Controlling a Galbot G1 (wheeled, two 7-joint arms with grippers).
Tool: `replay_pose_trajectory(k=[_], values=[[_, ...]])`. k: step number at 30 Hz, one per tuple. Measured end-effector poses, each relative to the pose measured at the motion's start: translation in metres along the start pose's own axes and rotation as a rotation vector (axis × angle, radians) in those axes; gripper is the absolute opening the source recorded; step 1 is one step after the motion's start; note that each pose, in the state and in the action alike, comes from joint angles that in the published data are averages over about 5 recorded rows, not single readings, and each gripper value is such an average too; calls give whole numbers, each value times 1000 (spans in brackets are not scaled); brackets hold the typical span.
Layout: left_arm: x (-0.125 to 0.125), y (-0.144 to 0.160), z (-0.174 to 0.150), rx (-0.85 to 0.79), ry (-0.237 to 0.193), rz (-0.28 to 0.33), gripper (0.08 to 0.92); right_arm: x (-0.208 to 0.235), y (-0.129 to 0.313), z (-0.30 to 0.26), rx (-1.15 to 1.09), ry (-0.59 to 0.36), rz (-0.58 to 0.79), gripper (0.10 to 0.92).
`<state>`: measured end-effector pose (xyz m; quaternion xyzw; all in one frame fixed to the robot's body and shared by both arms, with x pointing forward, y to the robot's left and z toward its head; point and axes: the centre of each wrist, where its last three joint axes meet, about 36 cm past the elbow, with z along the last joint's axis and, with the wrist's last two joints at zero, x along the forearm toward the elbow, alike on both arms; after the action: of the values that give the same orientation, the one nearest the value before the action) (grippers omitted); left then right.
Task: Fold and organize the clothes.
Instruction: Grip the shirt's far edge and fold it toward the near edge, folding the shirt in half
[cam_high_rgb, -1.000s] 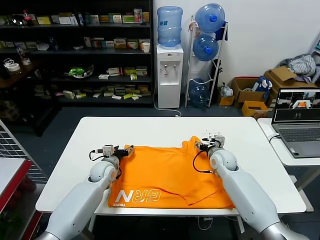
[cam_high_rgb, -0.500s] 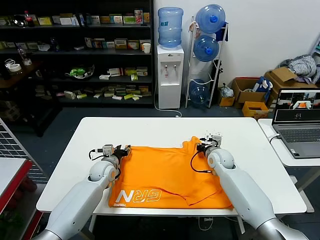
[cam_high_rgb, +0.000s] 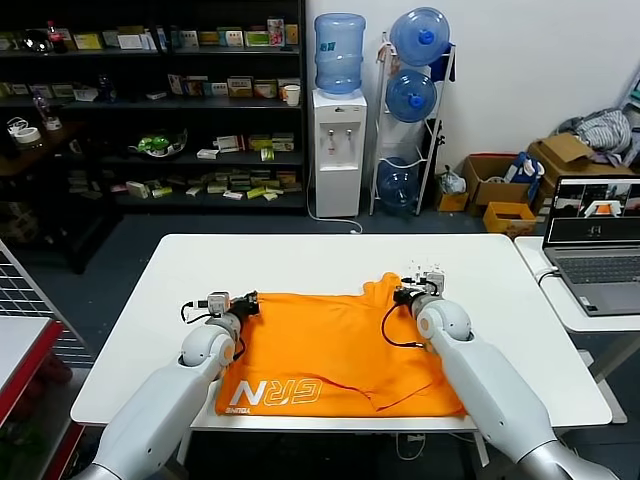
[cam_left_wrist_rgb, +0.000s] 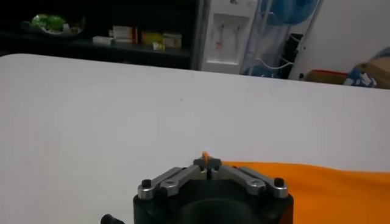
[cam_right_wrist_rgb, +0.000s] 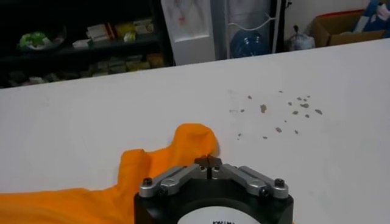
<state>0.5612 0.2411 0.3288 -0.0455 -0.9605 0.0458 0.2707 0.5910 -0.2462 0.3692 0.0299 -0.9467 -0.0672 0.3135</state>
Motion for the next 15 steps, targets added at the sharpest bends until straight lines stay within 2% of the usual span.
replay_pose_trajectory(k=[7, 15], values=[[11, 2, -2, 3, -33, -10, 92, 18, -7, 2, 0, -53, -4, 124], [37, -2, -6, -1, -84, 2, 92, 50, -18, 13, 2, -74, -8, 124]])
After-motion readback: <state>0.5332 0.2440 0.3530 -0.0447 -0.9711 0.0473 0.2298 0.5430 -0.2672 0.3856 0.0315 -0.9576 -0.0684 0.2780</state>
